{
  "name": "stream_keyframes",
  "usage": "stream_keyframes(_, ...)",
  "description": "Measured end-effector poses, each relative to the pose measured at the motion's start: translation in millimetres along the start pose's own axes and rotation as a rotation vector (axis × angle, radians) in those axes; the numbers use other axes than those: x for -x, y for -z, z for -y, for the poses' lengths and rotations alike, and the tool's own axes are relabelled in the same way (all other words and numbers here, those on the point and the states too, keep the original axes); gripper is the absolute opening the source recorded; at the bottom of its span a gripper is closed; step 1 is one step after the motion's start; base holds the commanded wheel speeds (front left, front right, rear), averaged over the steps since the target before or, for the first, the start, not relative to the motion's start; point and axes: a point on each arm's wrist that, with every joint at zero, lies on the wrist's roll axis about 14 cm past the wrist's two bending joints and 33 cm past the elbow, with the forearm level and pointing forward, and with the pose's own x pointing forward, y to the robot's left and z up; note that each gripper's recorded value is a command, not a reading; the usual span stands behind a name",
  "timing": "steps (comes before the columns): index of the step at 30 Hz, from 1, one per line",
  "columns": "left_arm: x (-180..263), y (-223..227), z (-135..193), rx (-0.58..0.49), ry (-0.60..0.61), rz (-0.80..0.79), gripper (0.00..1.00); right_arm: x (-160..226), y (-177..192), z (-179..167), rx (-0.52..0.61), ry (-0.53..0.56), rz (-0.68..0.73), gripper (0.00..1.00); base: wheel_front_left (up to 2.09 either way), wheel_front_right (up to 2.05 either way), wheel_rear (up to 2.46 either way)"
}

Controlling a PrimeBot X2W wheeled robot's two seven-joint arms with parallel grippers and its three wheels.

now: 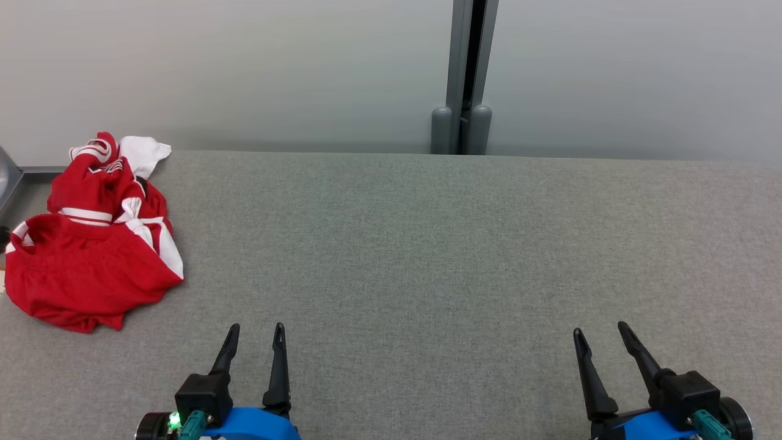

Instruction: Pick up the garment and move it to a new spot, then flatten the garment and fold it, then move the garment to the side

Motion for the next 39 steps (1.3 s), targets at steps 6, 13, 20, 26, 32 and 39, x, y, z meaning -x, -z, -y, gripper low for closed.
stream_keyframes(6, -0.7, 1.8, -0.5, -0.004, -0.001, -0.006, 1.00, -0.7, 2.1, -0.7, 0.001, -0.003, -0.006, 1.00, 0.00, 0.00, 0.00)
stream_keyframes(13, -0.7, 3.9, -1.8, -0.004, -0.004, -0.013, 1.00, -1.6, 3.5, -1.9, 0.000, -0.007, -0.010, 1.00, 0.00, 0.00, 0.00)
stream_keyframes(20, -0.4, 3.5, -3.4, -0.002, -0.008, -0.012, 1.00, -3.5, 3.6, -2.8, 0.000, -0.010, -0.011, 1.00, 0.00, 0.00, 0.00)
stream_keyframes(26, 8.3, -10.3, -19.9, 0.005, -0.066, 0.033, 1.00, -13.9, 4.5, -13.2, 0.010, -0.048, -0.014, 1.00, 0.00, 0.00, 0.00)
stream_keyframes(32, 36.8, -24.9, -63.9, 0.011, -0.223, 0.090, 1.00, -38.5, -1.5, -57.1, 0.023, -0.184, 0.004, 1.00, 0.00, 0.00, 0.00)
stream_keyframes(39, 81.4, -25.6, -107.2, 0.024, -0.398, 0.110, 1.00, -56.2, -0.2, -128.3, 0.022, -0.390, 0.002, 1.00, 0.00, 0.00, 0.00)
